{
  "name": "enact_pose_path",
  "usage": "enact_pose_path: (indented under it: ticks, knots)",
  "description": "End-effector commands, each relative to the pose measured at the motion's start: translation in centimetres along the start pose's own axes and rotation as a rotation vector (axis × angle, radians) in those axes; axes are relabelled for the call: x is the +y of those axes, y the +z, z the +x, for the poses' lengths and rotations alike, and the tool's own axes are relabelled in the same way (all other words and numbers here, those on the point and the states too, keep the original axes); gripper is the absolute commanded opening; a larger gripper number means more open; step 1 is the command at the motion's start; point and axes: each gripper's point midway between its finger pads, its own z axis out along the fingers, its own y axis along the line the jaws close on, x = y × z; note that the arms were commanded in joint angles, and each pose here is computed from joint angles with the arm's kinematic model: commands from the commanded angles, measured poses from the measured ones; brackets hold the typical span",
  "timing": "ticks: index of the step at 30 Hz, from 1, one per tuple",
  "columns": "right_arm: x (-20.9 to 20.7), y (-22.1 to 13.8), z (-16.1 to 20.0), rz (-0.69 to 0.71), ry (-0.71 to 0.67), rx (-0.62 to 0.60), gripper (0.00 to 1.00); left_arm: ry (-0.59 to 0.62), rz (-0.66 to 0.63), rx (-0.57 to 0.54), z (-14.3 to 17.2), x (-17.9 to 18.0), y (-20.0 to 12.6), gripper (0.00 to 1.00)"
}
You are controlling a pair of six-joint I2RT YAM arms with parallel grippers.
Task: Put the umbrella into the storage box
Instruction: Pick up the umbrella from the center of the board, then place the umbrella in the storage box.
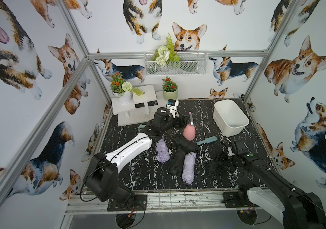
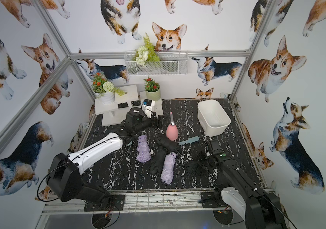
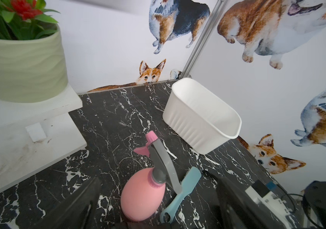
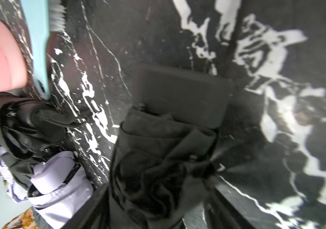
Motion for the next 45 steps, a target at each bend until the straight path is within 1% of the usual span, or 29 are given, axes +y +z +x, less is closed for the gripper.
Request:
enact_pose_path:
  ticks: [1, 6, 8, 9, 13, 16, 19, 22, 24, 28, 31, 32, 34, 36, 38, 40, 42, 45]
  knots:
    - [0.1, 0.1, -0.8, -0.008, 0.018, -0.045, 0.66, 0.024, 0.042, -0.018, -0.9, -1.5, 0.1, 0.96]
    - [0.4, -0.7, -1.7, -0.030, 0.015, -0.112, 0.50, 0.034, 0.046, -0.002, -0.7, -1.8, 0.7, 0.96]
    - [0.8, -1.2, -2.3, -0.047, 0.013, -0.143, 0.39, 0.033, 0.042, 0.002, -0.6, -1.7, 0.7, 0.96]
    - [1.0, -1.6, -2.6, -0.061, 0.010, -0.157, 0.35, 0.035, 0.041, 0.005, -0.5, -1.7, 0.6, 0.96]
    - [3.3, -4.3, -4.5, -0.177, -0.028, -0.220, 0.32, 0.083, 0.031, 0.008, -0.5, -1.6, -0.2, 0.97]
    - [6.4, -7.7, -5.7, -0.287, -0.140, -0.301, 0.30, 0.146, 0.013, 0.016, 0.0, -1.2, -0.8, 0.99]
    - [9.7, -11.4, -6.4, -0.375, -0.319, -0.398, 0.27, 0.169, 0.004, 0.065, 0.8, -0.7, -1.1, 1.00]
    - [12.5, -14.8, -7.2, -0.458, -0.492, -0.526, 0.24, 0.150, 0.024, 0.106, 1.2, -0.9, -1.4, 1.00]
    - [14.4, -16.7, -7.5, -0.517, -0.613, -0.611, 0.23, 0.124, 0.046, 0.108, 0.9, -1.3, -1.7, 1.00]
    - [17.7, -20.0, -7.5, -0.627, -0.887, -0.816, 0.21, 0.015, 0.091, 0.099, -0.3, -1.9, -2.7, 1.00]
    - [19.1, -21.7, -7.5, -0.656, -1.087, -0.999, 0.18, -0.086, 0.104, 0.092, -1.4, -1.4, -3.5, 1.00]
    - [19.6, -22.4, -7.6, -0.669, -1.132, -1.065, 0.16, -0.115, 0.108, 0.090, -1.7, -1.2, -3.7, 1.00]
    - [20.3, -23.4, -7.4, -0.687, -1.202, -1.157, 0.14, -0.158, 0.113, 0.083, -2.1, -0.8, -4.2, 1.00]
    - [21.1, -23.8, -7.1, -0.665, -1.311, -1.247, 0.12, -0.203, 0.106, 0.076, -2.5, -0.2, -4.6, 1.00]
    - [22.1, -23.3, -6.5, -0.594, -1.470, -1.318, 0.09, -0.228, 0.122, 0.065, -3.0, 0.0, -4.9, 1.00]
    - [23.0, -22.8, -6.1, -0.525, -1.597, -1.380, 0.09, -0.243, 0.141, 0.063, -3.3, -0.1, -5.1, 1.00]
    - [24.0, -22.0, -5.1, -0.490, -1.746, -1.437, 0.07, -0.252, 0.161, 0.068, -3.6, -0.3, -5.2, 1.00]
    - [25.6, -20.1, -3.4, -0.331, -2.027, -1.525, 0.00, -0.257, 0.171, 0.072, -4.1, -0.5, -5.6, 1.00]
